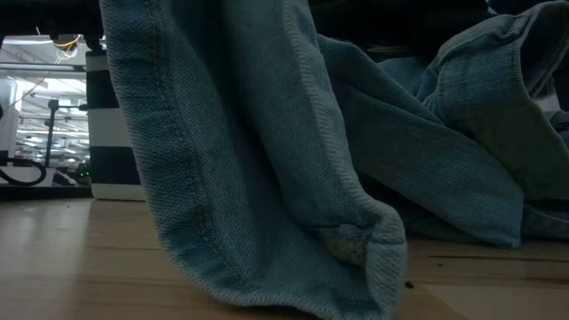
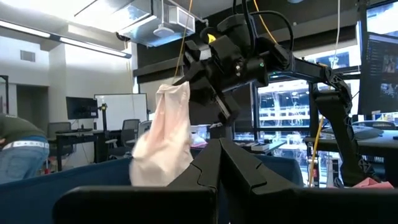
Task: Sort clothes
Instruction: Put the white underwear into the blue laundry bin, then put the pink sock into the blue laundry bin
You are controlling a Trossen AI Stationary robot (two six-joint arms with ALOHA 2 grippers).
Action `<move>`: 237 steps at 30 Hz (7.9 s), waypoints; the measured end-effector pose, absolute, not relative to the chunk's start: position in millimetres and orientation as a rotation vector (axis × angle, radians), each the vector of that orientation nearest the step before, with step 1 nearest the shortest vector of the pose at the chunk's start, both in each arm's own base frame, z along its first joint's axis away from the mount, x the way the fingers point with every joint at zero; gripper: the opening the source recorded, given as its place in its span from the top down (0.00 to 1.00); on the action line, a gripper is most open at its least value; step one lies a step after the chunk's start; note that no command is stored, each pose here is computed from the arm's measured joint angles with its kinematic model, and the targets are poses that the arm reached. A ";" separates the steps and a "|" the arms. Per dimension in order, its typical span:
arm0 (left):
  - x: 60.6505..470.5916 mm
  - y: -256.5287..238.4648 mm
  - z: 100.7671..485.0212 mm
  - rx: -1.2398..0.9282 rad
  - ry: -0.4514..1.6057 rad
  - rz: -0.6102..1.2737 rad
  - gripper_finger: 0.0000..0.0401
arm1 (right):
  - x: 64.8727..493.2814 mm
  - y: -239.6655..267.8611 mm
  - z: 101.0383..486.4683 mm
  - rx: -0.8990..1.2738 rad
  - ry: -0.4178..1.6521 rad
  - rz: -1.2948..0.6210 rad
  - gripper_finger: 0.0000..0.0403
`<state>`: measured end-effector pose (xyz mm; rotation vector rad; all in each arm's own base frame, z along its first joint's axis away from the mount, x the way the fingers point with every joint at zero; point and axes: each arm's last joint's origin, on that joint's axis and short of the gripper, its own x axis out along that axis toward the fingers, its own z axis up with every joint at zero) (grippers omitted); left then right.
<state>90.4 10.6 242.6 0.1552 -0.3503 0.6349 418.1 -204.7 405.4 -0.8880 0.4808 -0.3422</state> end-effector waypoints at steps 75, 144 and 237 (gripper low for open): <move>90.6 10.6 242.3 0.160 -0.346 0.635 1.00 | 319.2 -18.4 438.0 -0.750 1.066 0.226 0.49; 96.5 10.2 228.1 0.369 -0.141 0.630 1.00 | 208.0 61.7 267.1 -0.835 0.689 0.089 0.49; 98.1 10.0 222.4 0.403 -0.077 0.617 1.00 | 290.8 -57.7 420.5 -1.235 0.003 -0.506 0.93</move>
